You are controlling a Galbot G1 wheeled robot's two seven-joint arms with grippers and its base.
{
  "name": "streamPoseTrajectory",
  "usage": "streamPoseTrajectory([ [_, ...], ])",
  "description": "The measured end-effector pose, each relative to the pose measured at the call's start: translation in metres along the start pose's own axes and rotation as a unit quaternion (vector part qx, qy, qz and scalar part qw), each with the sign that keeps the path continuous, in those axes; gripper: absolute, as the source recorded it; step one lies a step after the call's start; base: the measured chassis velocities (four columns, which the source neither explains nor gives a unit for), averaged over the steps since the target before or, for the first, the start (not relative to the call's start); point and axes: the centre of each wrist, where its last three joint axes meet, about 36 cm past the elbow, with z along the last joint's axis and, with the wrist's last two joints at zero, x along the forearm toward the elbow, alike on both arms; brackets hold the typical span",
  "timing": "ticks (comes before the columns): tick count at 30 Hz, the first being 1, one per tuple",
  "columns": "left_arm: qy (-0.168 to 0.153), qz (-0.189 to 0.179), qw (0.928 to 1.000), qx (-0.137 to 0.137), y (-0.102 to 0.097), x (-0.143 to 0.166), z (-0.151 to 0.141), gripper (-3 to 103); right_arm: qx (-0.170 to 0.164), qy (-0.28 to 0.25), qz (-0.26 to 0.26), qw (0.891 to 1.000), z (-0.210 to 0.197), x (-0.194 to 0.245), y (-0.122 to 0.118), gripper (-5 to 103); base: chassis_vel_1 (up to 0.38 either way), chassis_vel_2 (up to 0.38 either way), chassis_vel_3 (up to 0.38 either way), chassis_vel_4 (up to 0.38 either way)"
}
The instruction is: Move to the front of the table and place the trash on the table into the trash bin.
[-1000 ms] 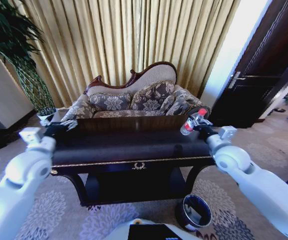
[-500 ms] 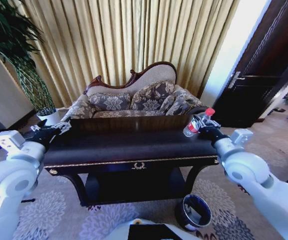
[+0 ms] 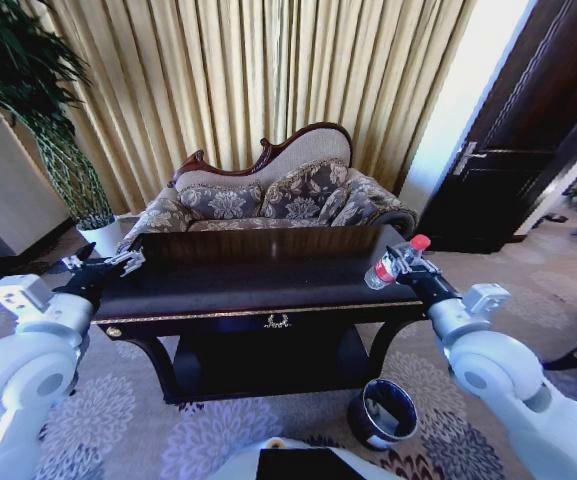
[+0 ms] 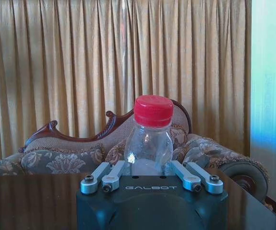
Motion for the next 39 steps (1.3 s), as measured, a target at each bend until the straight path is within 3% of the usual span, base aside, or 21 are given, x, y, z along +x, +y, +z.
streamPoseTrajectory([
  [27,0.014,0.01,0.9998,0.001,-0.009,0.01,0.008,100,-0.002,0.011,0.001,1.0,0.016,0.001,0.0,27,0.101,-0.101,-0.097,0.096],
  [33,0.018,0.01,0.9998,0.002,-0.012,0.01,0.013,100,-0.004,0.046,0.029,0.999,0.054,-0.007,-0.008,27,0.012,-0.012,-0.013,0.011],
  [39,0.026,0.011,0.9996,0.003,-0.016,0.015,0.022,100,-0.005,0.136,0.076,0.988,0.144,-0.015,-0.017,27,0.0,0.0,0.0,0.0],
])
